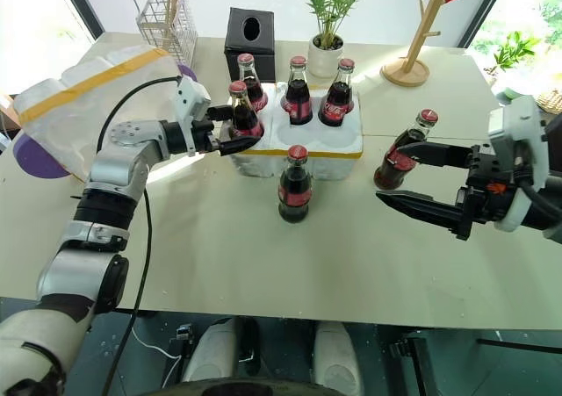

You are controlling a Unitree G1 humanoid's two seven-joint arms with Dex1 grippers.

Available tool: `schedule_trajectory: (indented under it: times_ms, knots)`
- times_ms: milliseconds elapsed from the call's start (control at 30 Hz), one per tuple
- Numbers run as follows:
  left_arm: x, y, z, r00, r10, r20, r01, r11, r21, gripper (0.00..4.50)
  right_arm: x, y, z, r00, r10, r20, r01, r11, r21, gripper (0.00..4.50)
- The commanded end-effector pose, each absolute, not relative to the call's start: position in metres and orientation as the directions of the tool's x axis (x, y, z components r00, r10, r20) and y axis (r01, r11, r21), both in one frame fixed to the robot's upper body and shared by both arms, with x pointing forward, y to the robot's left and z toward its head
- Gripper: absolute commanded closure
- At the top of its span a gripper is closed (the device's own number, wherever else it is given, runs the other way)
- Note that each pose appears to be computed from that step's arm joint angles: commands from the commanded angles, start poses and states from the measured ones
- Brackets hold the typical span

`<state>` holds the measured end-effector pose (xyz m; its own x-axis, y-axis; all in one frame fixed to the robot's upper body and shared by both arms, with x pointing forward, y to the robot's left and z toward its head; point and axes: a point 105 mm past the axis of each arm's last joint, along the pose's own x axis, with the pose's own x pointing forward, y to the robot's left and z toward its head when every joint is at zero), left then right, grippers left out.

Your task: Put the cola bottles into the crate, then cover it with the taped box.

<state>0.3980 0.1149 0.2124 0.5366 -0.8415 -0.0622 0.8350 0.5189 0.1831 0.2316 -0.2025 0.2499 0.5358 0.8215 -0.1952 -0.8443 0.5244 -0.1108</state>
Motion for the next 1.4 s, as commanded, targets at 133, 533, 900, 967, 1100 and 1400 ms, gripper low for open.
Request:
schedule_trajectory:
  times_ms: [133,533,900,967,1100,1400]
  knots:
    - [0.345,0.149,0.307,0.429,-0.894,0.131,0.887,0.444,0.127,0.08,0.240,-0.199,0.249,0.545,0.819,-0.179,-0.838,0.528,-0.134,0.00]
    - [0.269,0.171,0.238,0.341,-0.911,-0.230,0.937,0.310,0.160,0.08,0.264,-0.143,0.196,0.478,0.866,-0.146,-0.877,0.480,-0.025,0.00]
    - [0.268,0.148,0.234,0.306,-0.937,-0.170,0.949,0.285,0.137,0.08,0.294,-0.100,0.170,0.420,0.896,-0.143,-0.904,0.427,0.024,0.00]
    - [0.269,0.146,0.234,0.305,-0.937,-0.169,0.948,0.283,0.143,0.08,0.296,-0.091,0.163,0.407,0.901,-0.149,-0.908,0.416,0.038,0.00]
    - [0.270,0.143,0.238,0.301,-0.940,-0.159,0.949,0.280,0.146,0.08,0.303,-0.075,0.154,0.390,0.909,-0.147,-0.915,0.401,0.055,0.00]
    - [0.276,0.144,0.239,0.336,-0.930,-0.146,0.935,0.312,0.167,0.00,0.314,-0.074,0.178,0.401,0.914,-0.067,-0.914,0.404,0.032,1.70]
